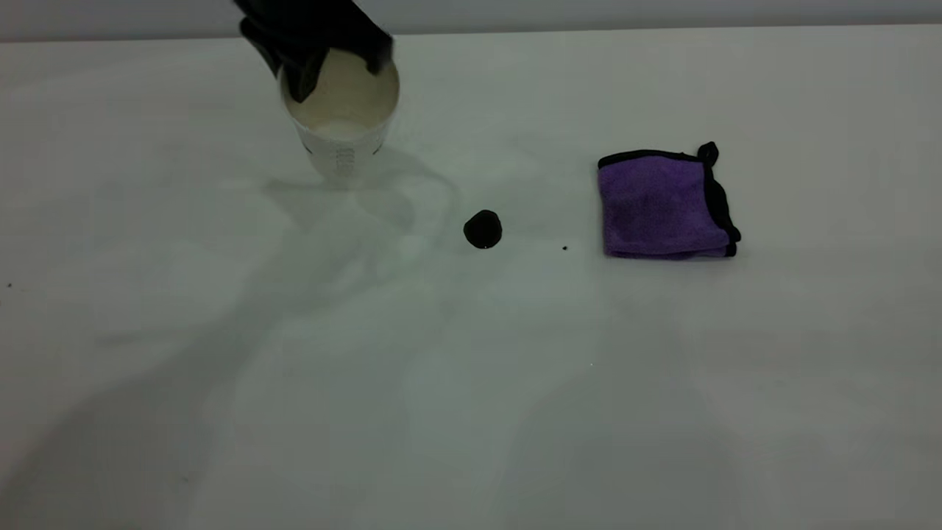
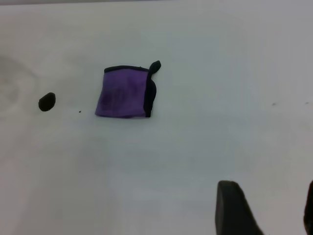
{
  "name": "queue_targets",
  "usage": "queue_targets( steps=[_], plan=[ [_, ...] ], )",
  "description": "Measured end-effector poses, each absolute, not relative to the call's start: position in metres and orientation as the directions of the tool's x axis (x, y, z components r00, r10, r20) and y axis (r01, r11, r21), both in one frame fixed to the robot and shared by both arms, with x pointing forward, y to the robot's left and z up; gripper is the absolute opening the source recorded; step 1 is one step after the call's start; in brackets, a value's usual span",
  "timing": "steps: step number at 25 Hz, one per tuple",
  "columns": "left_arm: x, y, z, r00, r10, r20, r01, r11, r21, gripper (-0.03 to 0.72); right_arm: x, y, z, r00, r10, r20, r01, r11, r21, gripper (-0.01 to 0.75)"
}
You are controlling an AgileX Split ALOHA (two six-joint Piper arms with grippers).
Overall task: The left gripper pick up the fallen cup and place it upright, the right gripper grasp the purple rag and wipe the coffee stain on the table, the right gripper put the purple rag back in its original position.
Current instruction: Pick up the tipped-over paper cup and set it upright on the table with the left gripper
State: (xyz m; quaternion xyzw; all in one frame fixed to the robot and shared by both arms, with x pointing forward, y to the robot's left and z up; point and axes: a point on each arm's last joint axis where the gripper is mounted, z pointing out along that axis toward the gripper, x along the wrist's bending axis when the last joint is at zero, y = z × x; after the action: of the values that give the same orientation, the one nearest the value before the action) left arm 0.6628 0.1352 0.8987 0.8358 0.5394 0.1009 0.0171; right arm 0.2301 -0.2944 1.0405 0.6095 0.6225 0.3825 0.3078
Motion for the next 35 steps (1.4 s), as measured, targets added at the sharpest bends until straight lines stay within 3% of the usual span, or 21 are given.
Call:
queue_targets(
  steps=[3,6,10,25,30,35],
  plan=[
    [0.674,0.16,0.906,0.381,0.924,-0.028,0.917,-0.374,0.137,0.0,0.23,-0.294,1.04,-0.068,0.994,0.083,0.523,-0.036,0.851,0.391],
    [0.679,0.184,0.906,0.351,0.93,-0.109,0.934,-0.34,0.109,0.0,0.23,-0.294,1.04,-0.068,0.994,0.083,0.523,-0.036,0.851,0.391],
    [0.681,0.202,0.892,0.314,0.94,-0.132,0.949,-0.309,0.06,0.0,0.23,-0.294,1.04,-0.068,0.994,0.083,0.523,-0.036,0.851,0.391],
    [0.68,0.2,0.845,0.283,0.946,-0.158,0.957,-0.29,-0.02,0.015,0.23,-0.294,1.04,-0.068,0.994,0.083,0.523,-0.036,0.851,0.391],
    [0.682,0.2,0.846,0.283,0.946,-0.156,0.958,-0.287,-0.003,0.072,0.23,-0.294,1.04,-0.068,0.994,0.083,0.523,-0.036,0.851,0.391],
    [0.682,0.2,0.846,0.283,0.946,-0.156,0.958,-0.287,-0.003,0.207,0.23,-0.294,1.04,-0.068,0.994,0.083,0.523,-0.036,0.851,0.391]
  ],
)
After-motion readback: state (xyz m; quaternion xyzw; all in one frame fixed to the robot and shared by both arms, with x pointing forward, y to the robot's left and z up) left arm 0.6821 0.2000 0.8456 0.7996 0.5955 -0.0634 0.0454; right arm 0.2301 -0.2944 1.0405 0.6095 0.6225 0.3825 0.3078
